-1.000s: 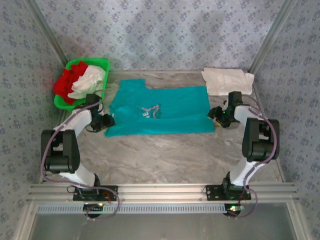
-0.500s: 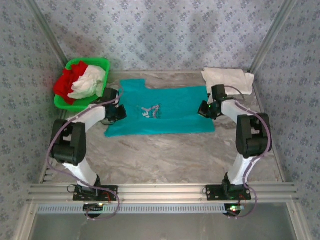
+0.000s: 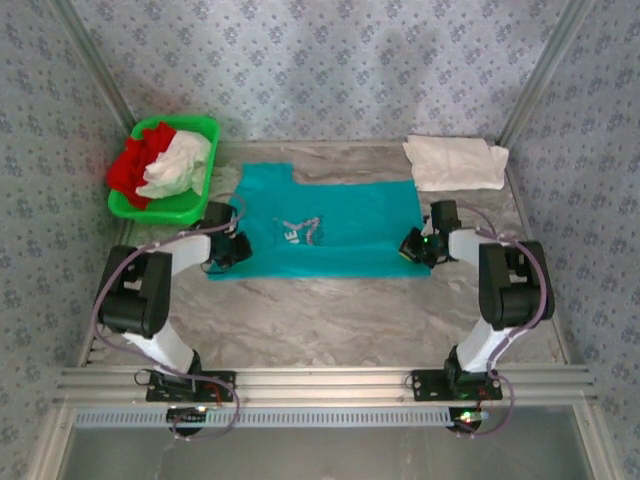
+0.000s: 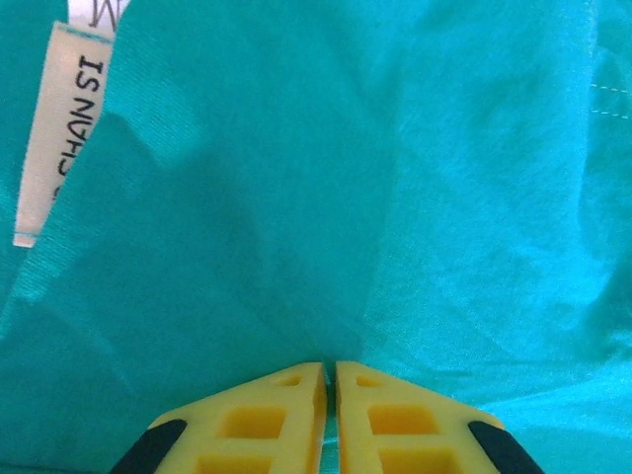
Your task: Fold and stack the t-shirts
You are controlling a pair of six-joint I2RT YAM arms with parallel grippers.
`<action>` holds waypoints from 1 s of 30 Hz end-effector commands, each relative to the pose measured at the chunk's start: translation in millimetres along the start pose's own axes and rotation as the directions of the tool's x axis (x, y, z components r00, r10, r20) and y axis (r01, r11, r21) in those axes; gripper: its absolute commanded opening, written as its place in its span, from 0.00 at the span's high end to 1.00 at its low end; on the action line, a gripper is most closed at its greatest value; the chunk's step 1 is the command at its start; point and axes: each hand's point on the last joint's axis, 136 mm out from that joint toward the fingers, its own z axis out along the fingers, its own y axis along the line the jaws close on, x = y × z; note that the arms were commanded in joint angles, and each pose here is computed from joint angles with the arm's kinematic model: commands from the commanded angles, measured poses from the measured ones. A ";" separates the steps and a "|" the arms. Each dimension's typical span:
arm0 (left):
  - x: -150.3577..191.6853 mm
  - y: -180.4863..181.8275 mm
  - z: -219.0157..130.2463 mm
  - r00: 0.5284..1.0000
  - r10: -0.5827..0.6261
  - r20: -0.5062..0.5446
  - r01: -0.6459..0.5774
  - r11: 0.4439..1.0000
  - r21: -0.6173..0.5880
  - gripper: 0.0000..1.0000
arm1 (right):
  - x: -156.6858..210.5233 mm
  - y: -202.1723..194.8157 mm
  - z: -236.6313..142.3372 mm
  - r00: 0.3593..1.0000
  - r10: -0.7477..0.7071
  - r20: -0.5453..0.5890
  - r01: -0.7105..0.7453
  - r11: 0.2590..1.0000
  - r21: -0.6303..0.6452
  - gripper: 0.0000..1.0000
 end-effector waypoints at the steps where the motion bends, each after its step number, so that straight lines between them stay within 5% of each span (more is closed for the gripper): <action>1: 50.6 42.0 -4.3 0.990 -0.068 -0.126 0.052 0.990 -0.129 0.86 | 33.4 -33.8 -6.7 0.991 0.132 -0.032 -0.129 0.987 0.092 1.00; 8: 50.1 14.9 -44.6 0.996 -0.062 -0.067 0.059 0.997 -0.050 0.75 | 30.2 -39.9 -45.7 0.991 0.130 0.039 -0.133 0.985 0.111 1.00; 16: -94.3 -78.3 -86.0 0.976 0.164 0.146 -0.174 0.983 0.055 0.58 | -65.4 47.6 -72.4 0.981 -0.010 0.193 0.016 0.999 -0.030 0.96; 20: -156.8 -103.5 -74.0 0.958 0.214 0.189 -0.221 0.975 0.018 0.58 | -109.0 99.2 -71.7 0.948 -0.201 0.248 0.218 0.975 -0.043 0.80; 24: -172.0 -124.6 -40.8 0.957 0.244 0.160 -0.251 0.968 0.021 0.67 | -123.2 114.9 -41.0 0.958 -0.245 0.150 0.254 0.966 -0.041 1.00; 30: -159.3 -120.0 9.5 0.973 0.210 0.091 -0.214 0.976 0.036 0.69 | -112.3 101.5 13.7 0.983 -0.179 0.033 0.181 0.983 -0.038 1.00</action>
